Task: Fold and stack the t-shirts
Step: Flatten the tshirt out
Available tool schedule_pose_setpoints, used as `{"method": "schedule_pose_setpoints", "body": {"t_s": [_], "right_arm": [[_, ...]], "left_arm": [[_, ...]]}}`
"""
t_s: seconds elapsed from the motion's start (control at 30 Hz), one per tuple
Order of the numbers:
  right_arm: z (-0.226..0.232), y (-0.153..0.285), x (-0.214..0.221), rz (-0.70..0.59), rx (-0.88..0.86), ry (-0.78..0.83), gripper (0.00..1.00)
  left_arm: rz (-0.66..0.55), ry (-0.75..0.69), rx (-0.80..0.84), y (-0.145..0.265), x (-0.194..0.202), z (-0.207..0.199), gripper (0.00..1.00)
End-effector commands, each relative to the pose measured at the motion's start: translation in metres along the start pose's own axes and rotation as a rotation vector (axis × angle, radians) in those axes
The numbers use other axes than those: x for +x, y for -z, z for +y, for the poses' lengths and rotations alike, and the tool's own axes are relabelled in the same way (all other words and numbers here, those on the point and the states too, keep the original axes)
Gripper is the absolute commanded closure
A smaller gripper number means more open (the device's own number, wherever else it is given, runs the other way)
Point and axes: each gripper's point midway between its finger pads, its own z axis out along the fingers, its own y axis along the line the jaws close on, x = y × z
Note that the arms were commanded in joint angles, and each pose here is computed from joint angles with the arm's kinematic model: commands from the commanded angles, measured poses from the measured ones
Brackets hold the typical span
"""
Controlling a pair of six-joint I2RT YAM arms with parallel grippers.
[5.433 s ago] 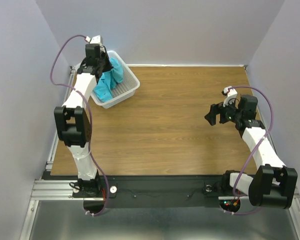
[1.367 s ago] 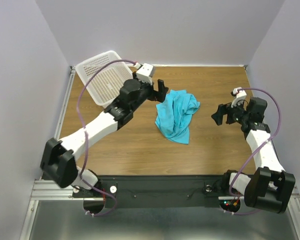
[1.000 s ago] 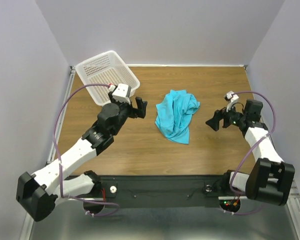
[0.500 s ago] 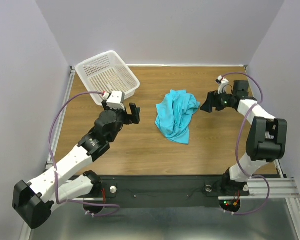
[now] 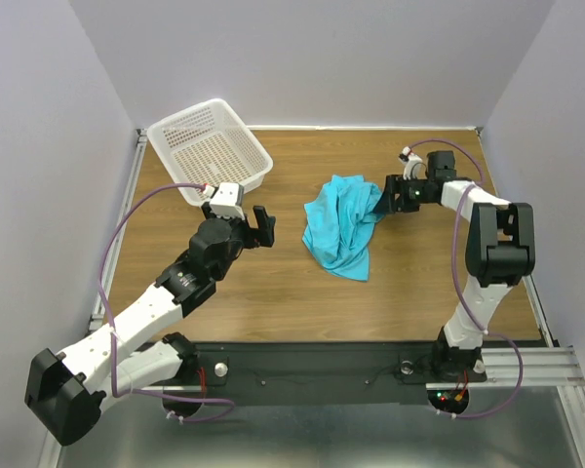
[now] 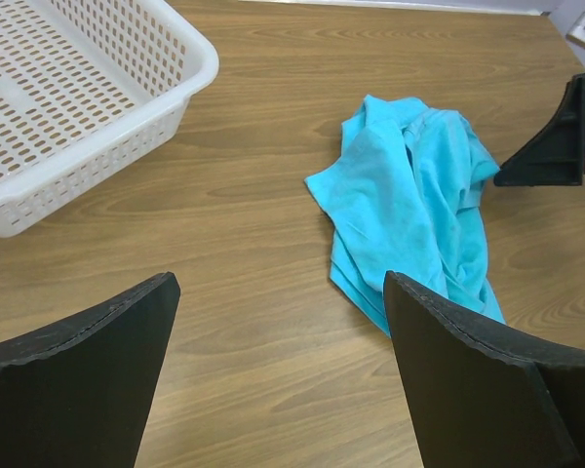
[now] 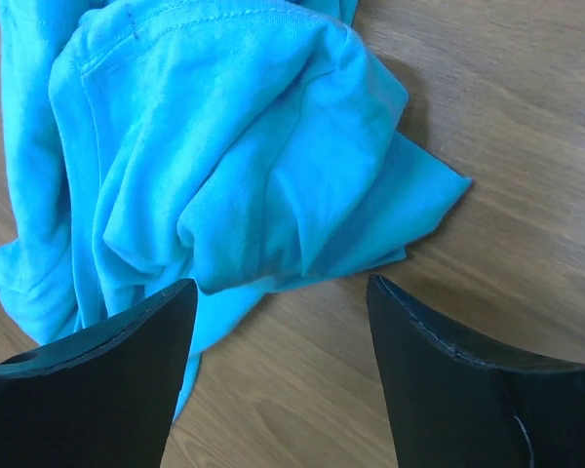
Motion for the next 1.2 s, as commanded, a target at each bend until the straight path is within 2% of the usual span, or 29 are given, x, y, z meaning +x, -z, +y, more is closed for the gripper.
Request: {"method": "schedule_pose_setpoints", "body": {"t_s": [0.0, 0.27, 0.33, 0.37, 0.47, 0.5, 0.53, 0.87, 1.03, 1.17], "right_arm": [[0.009, -0.004, -0.015, -0.015, -0.033, -0.042, 0.27], [0.015, -0.016, -0.016, 0.002, -0.077, -0.078, 0.41], [0.015, -0.018, -0.018, 0.0, -0.081, -0.075, 0.51], [0.016, -0.018, -0.02, -0.002, -0.086, -0.073, 0.61], [0.017, -0.015, -0.025, -0.015, -0.078, -0.062, 0.8], [0.018, -0.013, -0.027, -0.018, -0.075, -0.058, 0.93], [0.018, -0.011, -0.028, -0.023, -0.067, -0.044, 0.98], [0.044, 0.047, -0.05, -0.142, 0.022, 0.212, 0.99], [0.044, 0.067, -0.049, -0.171, 0.107, 0.245, 0.99], [0.027, 0.076, -0.039, -0.161, 0.225, 0.246, 0.99]], "left_arm": [[-0.05, 0.059, 0.02, 0.002, -0.012, -0.004, 0.02], [-0.054, 0.087, 0.113, -0.001, -0.013, -0.023, 0.02], [-0.051, 0.102, 0.178, -0.001, -0.014, -0.036, 0.02], [-0.063, 0.115, 0.206, -0.004, -0.018, -0.043, 0.02], [-0.052, 0.149, 0.304, -0.011, -0.019, -0.066, 0.02], [-0.045, 0.156, 0.324, -0.014, -0.019, -0.071, 0.02], [-0.038, 0.161, 0.371, -0.015, -0.023, -0.082, 0.02], [0.083, 0.194, 0.562, -0.086, -0.011, -0.149, 0.09], [0.121, 0.189, 0.611, -0.118, -0.004, -0.17, 0.12], [0.146, 0.199, 0.681, -0.138, -0.005, -0.192, 0.17]]}}
